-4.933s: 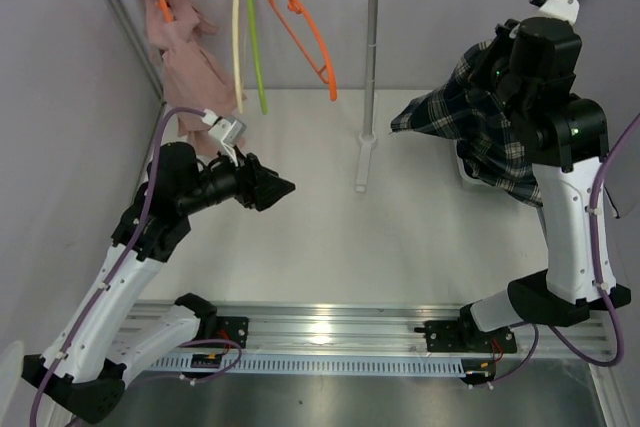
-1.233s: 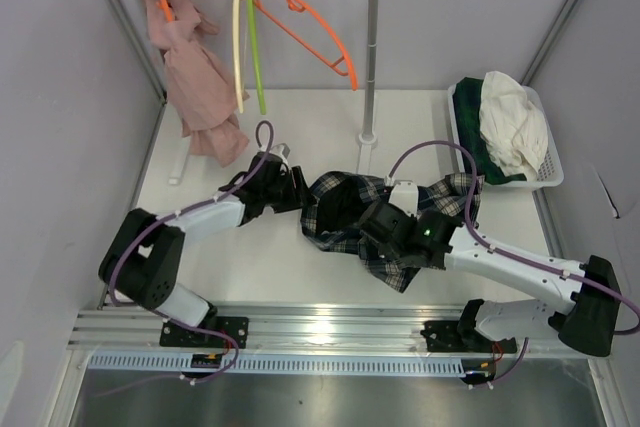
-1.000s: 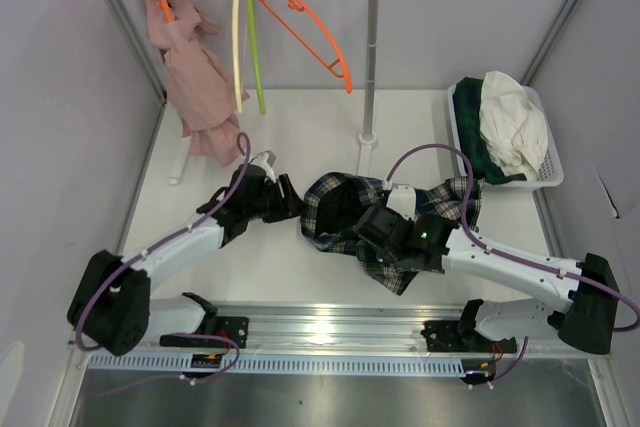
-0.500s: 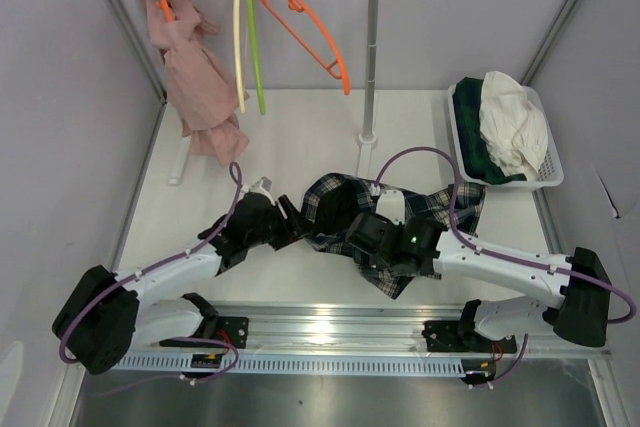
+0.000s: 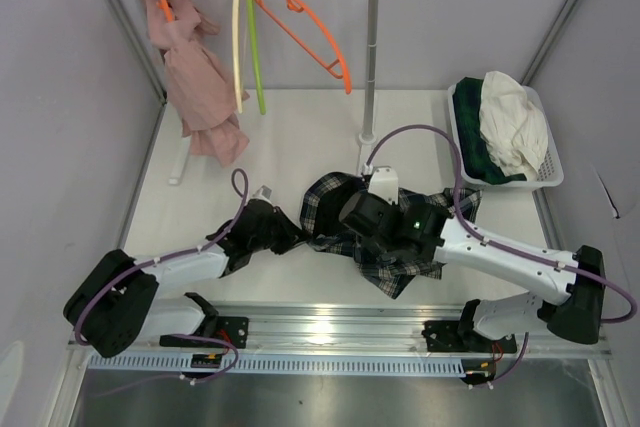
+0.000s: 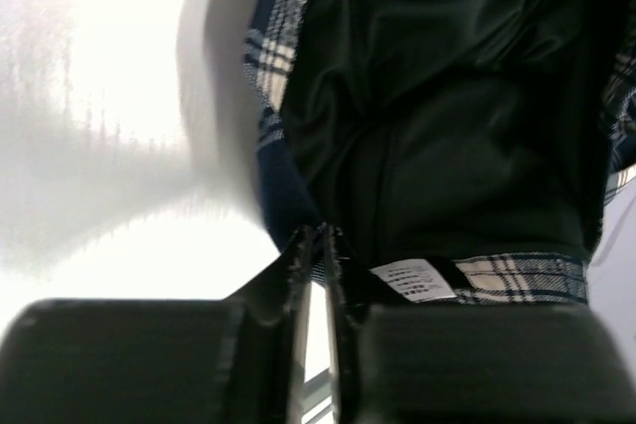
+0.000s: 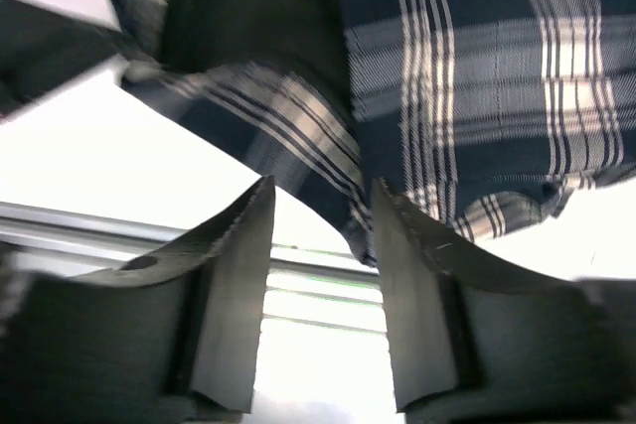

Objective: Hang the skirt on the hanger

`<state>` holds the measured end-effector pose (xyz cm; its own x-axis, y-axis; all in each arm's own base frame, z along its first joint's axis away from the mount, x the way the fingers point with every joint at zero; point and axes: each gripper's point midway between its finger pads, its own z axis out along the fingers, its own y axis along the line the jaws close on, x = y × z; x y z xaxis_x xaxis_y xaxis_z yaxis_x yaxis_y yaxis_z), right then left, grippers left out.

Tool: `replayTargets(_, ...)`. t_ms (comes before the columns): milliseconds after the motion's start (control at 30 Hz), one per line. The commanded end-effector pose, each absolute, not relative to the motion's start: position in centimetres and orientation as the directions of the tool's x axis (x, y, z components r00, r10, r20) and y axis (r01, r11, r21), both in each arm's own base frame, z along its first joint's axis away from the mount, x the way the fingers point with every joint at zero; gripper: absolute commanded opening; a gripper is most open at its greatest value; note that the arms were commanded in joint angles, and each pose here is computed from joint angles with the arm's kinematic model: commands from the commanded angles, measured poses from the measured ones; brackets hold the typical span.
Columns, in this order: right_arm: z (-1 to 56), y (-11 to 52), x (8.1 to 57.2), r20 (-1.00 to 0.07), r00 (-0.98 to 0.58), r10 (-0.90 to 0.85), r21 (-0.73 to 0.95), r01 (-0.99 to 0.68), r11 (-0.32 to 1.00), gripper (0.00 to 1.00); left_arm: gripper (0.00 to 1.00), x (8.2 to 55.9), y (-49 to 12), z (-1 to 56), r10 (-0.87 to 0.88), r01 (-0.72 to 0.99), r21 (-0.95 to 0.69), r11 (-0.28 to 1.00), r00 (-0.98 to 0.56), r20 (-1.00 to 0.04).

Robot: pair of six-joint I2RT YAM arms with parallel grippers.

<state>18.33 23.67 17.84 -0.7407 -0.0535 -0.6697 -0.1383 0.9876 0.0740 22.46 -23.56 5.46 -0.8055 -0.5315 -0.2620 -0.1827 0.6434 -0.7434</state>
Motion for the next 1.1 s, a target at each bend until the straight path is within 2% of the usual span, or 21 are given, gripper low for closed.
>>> replayTargets(0, 21.0, 23.9, 21.8, -0.744, -0.666, -0.041, 0.054, -0.122, 0.991, 0.53, 0.06, 22.4, -23.8, 6.5, -0.530, -0.145, -0.767, 0.625, -0.800, -0.281)
replayTargets(67, 21.4, 23.8, 23.7, -0.758, -0.647, -0.082, 0.021, -0.150, 0.988, 0.56, 0.01, 22.3, -23.6, 6.4, -0.524, -0.140, -0.761, 0.634, -0.801, -0.289)
replayTargets(167, 21.1, 24.3, 28.2, -0.771, -0.625, -0.125, -0.009, -0.186, 0.982, 0.60, 0.00, 22.1, -23.4, 6.4, -0.520, -0.135, -0.757, 0.639, -0.801, -0.296)
replayTargets(333, 19.2, 25.7, 32.5, -0.740, -0.627, -0.244, -0.096, -0.261, 0.961, 0.68, 0.00, 21.7, -23.2, 6.0, -0.508, -0.127, -0.752, 0.647, -0.807, -0.301)
replayTargets(433, 18.3, 27.0, 33.9, -0.725, -0.620, -0.300, -0.138, -0.297, 0.945, 0.69, 0.12, 21.8, -23.3, 6.2, -0.504, -0.116, -0.756, 0.645, -0.808, -0.306)
replayTargets(533, 17.8, 27.3, 34.9, -0.717, -0.614, -0.330, -0.181, -0.293, 0.939, 0.68, 0.27, 21.9, -23.4, 6.4, -0.505, -0.110, -0.758, 0.643, -0.806, -0.311)
replayTargets(567, 16.7, 27.3, 35.2, -0.699, -0.624, -0.349, -0.203, -0.295, 0.934, 0.68, 0.35, 21.9, -23.4, 6.5, -0.503, -0.106, -0.759, 0.642, -0.806, -0.313)
replayTargets(667, 15.4, 27.2, 36.3, -0.674, -0.637, -0.375, -0.241, -0.290, 0.926, 0.64, 0.48, 22.1, -23.6, 6.6, -0.502, -0.104, -0.759, 0.642, -0.805, -0.315)
replayTargets(733, 15.0, 27.2, 36.7, -0.662, -0.638, -0.393, -0.264, -0.293, 0.919, 0.62, 0.52, 22.3, -23.8, 6.8, -0.502, -0.101, -0.763, 0.639, -0.806, -0.314)
replayTargets(933, 13.8, 27.0, 37.7, -0.636, -0.651, -0.414, -0.281, -0.304, 0.910, 0.60, 0.56, 22.7, -24.3, 6.4, -0.502, -0.110, -0.766, 0.634, -0.812, -0.299)
replayTargets(1067, 13.6, 26.9, 37.7, -0.631, -0.654, -0.418, -0.286, -0.305, 0.909, 0.53, 0.56, 23.1, -24.8, 7.3, -0.508, -0.091, -0.785, 0.613, -0.806, -0.304)
